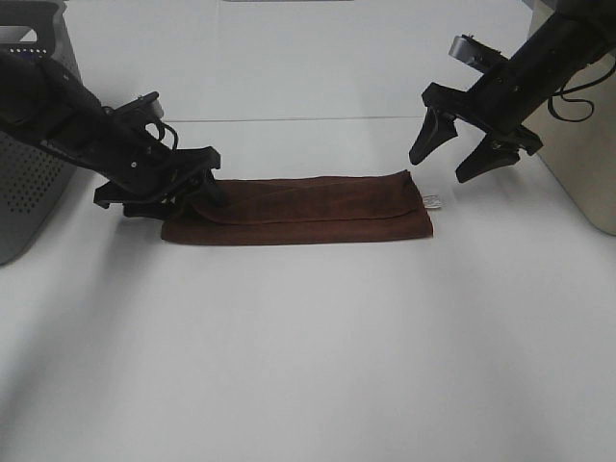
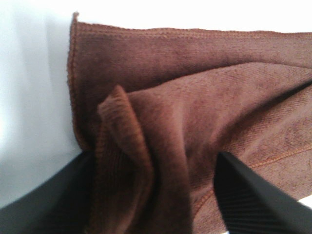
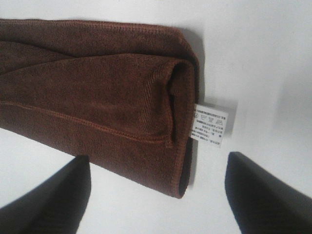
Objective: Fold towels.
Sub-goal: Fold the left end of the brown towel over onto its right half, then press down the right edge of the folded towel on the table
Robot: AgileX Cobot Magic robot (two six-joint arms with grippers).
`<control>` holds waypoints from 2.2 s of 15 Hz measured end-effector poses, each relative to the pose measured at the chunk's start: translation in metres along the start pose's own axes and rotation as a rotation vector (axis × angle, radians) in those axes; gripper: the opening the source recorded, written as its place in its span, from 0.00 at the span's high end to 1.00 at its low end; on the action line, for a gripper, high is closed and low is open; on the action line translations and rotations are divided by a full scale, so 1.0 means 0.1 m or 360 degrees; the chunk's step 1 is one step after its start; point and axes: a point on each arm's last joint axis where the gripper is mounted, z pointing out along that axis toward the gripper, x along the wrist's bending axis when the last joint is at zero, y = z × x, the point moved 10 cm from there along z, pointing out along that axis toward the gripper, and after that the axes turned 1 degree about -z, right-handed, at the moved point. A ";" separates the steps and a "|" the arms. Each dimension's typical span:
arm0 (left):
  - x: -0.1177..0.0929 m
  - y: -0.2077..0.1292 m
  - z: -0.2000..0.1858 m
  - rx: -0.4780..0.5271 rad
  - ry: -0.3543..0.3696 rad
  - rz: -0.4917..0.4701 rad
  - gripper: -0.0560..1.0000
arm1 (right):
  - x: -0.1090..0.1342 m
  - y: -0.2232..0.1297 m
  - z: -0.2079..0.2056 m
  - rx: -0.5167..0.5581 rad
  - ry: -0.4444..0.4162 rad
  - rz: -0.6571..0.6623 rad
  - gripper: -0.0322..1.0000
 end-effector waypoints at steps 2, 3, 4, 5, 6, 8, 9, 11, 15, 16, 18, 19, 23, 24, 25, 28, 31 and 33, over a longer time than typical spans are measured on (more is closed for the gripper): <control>0.01 -0.03 0.05 0.0031 -0.0004 -0.0033 0.58 | 0.00 0.00 0.00 0.0000 0.0000 0.0000 0.27; 0.02 -0.04 0.05 0.0038 -0.0003 -0.0037 0.74 | 0.00 0.00 0.00 0.0000 0.0000 0.0000 0.27; 0.02 -0.06 0.05 0.0058 0.0001 -0.0028 0.87 | 0.00 0.00 0.00 0.0000 0.0000 0.0000 0.27; 0.04 -0.07 0.05 0.0064 0.0008 -0.0026 0.92 | 0.00 0.00 0.00 0.0000 0.0000 0.0000 0.27; 0.04 -0.09 0.05 0.0080 0.0015 -0.0016 0.92 | 0.00 0.00 0.00 -0.0002 0.0000 0.0000 0.27; 0.07 -0.11 -0.03 0.0120 0.0035 0.0019 0.92 | 0.00 0.00 0.00 -0.0002 0.0000 0.0000 0.27; 0.09 -0.06 -0.14 0.0116 0.0058 0.0039 0.92 | 0.00 0.00 0.00 -0.0003 -0.0001 0.0000 0.27; 0.16 0.12 -0.52 0.0077 0.0143 0.0060 0.92 | 0.00 0.01 0.00 -0.0012 -0.0004 0.0000 0.27; -0.18 0.28 -0.96 0.0148 0.0137 0.0127 0.92 | 0.00 0.01 0.00 -0.0012 -0.0004 0.0000 0.27; -0.39 0.27 -0.94 0.0152 0.0058 0.0120 0.92 | 0.00 0.02 0.00 -0.0013 -0.0003 0.0001 0.27; -0.79 0.23 -0.81 0.0161 -0.0089 0.0116 0.92 | 0.00 0.01 0.00 -0.0008 0.0000 0.0002 0.27; -0.92 0.19 -0.69 0.0187 -0.0133 0.0112 0.92 | 0.00 0.00 0.00 -0.0002 0.0002 0.0002 0.27; -1.30 0.02 0.00 0.0285 -0.0210 -0.0024 0.73 | 0.02 -0.01 0.00 0.0006 0.0018 0.0009 0.27; -1.40 0.00 0.07 0.0286 -0.0241 -0.0038 0.61 | 0.03 -0.01 0.00 0.0006 0.0022 0.0011 0.27; -1.51 -0.02 0.11 0.0279 -0.0285 -0.0055 0.47 | 0.04 0.00 0.00 0.0004 0.0030 0.0016 0.27; -1.75 0.00 0.12 0.0219 -0.0395 -0.0095 0.31 | 0.09 0.01 0.00 -0.0007 0.0077 0.0045 0.27; -1.77 0.12 -0.02 0.0140 -0.0417 0.0091 0.29 | 0.31 0.01 -0.02 -0.0005 0.0250 0.0062 0.27; -1.44 0.53 -0.32 -0.0020 -0.0323 0.0185 0.30 | 0.73 -0.02 0.03 0.0012 0.0433 -0.0051 0.27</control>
